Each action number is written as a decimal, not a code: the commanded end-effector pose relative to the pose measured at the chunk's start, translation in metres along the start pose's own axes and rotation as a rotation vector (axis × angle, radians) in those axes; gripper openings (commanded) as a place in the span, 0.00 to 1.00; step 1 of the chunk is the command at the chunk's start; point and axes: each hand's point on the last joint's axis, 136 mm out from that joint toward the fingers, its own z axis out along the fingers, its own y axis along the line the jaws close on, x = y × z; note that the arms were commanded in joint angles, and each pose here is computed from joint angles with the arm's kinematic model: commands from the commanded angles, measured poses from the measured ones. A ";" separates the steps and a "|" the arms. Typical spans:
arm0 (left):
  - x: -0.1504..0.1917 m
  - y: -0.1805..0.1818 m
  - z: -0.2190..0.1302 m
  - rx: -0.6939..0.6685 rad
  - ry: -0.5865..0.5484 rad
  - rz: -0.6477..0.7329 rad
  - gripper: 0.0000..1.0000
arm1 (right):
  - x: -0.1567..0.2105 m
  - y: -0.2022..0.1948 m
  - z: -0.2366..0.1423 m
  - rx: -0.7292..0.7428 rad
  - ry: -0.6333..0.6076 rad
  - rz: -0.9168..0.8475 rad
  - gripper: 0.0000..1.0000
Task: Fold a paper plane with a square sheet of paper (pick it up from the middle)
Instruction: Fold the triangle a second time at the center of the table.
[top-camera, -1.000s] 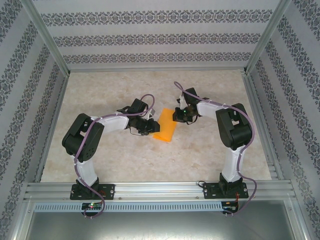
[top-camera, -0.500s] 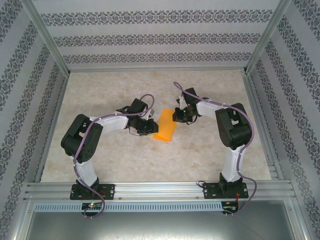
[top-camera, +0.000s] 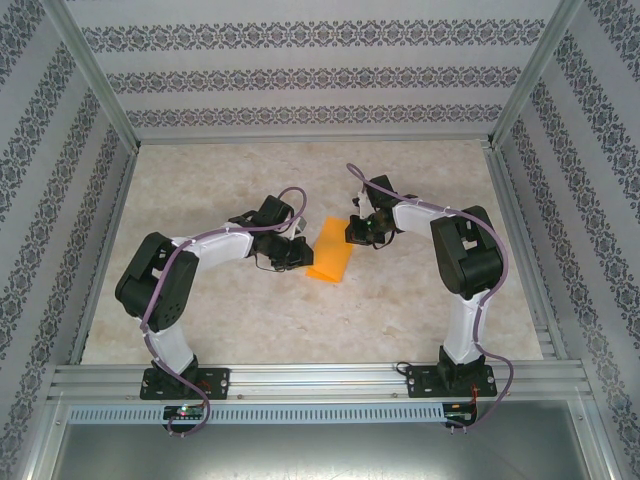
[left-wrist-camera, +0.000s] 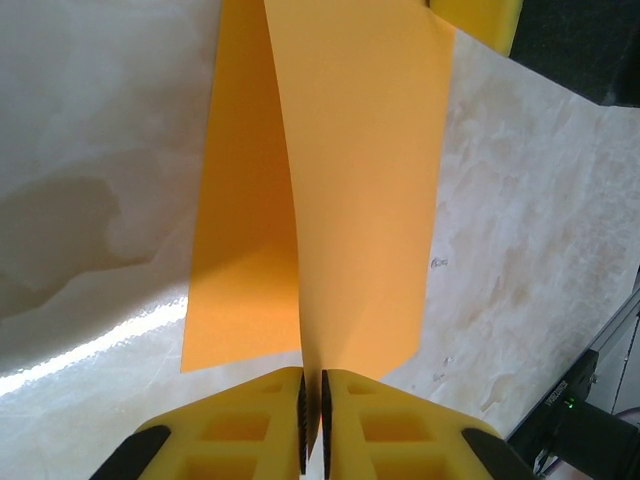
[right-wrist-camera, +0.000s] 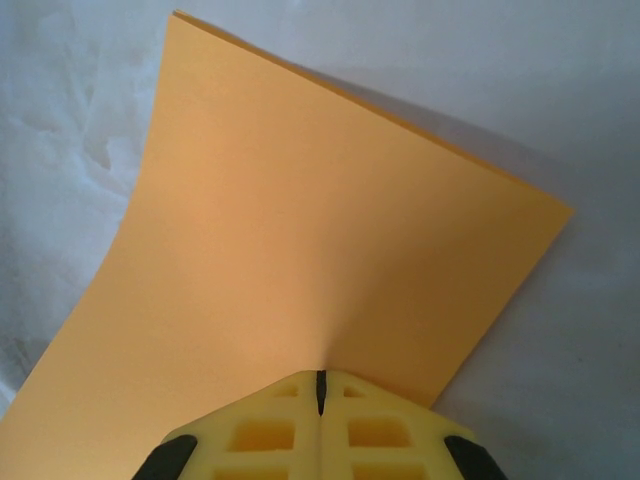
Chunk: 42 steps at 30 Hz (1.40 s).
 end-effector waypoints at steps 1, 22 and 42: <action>0.000 -0.011 -0.007 -0.003 0.000 0.036 0.13 | 0.003 -0.001 0.007 0.019 0.022 -0.018 0.04; -0.014 -0.038 0.029 0.056 0.064 0.062 0.08 | -0.002 0.011 0.002 -0.056 -0.019 -0.029 0.04; -0.033 -0.046 0.059 0.071 0.077 0.070 0.09 | 0.005 0.010 0.009 -0.081 0.014 -0.012 0.02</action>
